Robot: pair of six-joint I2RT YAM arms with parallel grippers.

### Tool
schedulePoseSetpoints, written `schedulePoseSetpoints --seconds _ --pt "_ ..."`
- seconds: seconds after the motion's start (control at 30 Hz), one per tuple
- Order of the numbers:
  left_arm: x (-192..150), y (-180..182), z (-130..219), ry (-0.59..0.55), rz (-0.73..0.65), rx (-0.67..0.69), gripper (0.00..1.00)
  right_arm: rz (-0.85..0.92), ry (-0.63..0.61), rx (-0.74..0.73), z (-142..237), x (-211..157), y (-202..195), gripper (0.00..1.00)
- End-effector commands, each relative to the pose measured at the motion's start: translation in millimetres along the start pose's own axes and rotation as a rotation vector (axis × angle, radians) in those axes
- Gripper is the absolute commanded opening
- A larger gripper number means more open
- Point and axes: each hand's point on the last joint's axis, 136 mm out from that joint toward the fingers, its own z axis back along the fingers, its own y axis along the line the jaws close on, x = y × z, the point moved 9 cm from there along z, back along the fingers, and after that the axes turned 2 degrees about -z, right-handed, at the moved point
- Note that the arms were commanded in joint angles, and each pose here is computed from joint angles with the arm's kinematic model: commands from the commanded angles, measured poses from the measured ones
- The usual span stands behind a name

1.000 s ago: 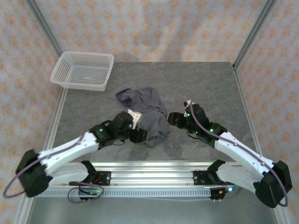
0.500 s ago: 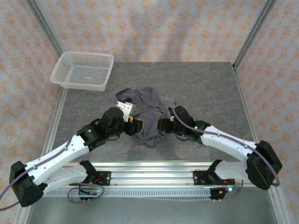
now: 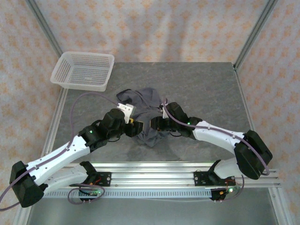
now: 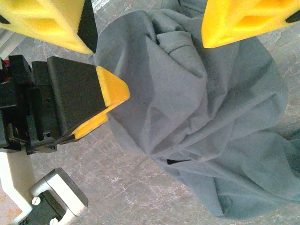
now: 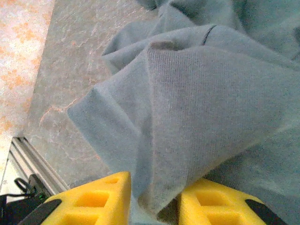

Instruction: Fold the inside-out t-shirt

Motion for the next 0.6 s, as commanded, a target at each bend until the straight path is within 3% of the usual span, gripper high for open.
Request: schedulePoseSetpoints --seconds 0.0,0.2,0.4,0.5,0.57 --pt "2.5 3.1 4.3 -0.041 0.006 0.019 0.61 0.01 0.027 0.066 0.6 -3.3 9.8 0.27" --pt "3.8 2.0 2.3 -0.047 0.009 0.01 0.61 0.056 0.061 0.023 -2.1 -17.6 4.6 0.29" --pt "4.7 1.5 2.6 -0.04 0.011 0.011 0.61 0.062 0.093 0.024 -8.4 -16.1 8.1 0.19" --pt "3.2 2.7 3.4 -0.042 0.014 0.017 0.61 0.051 0.087 0.028 -7.9 -17.8 8.4 0.21" --pt "2.9 2.8 3.7 -0.047 0.018 0.016 0.61 0.028 0.063 0.037 -9.4 -20.4 5.9 0.29"
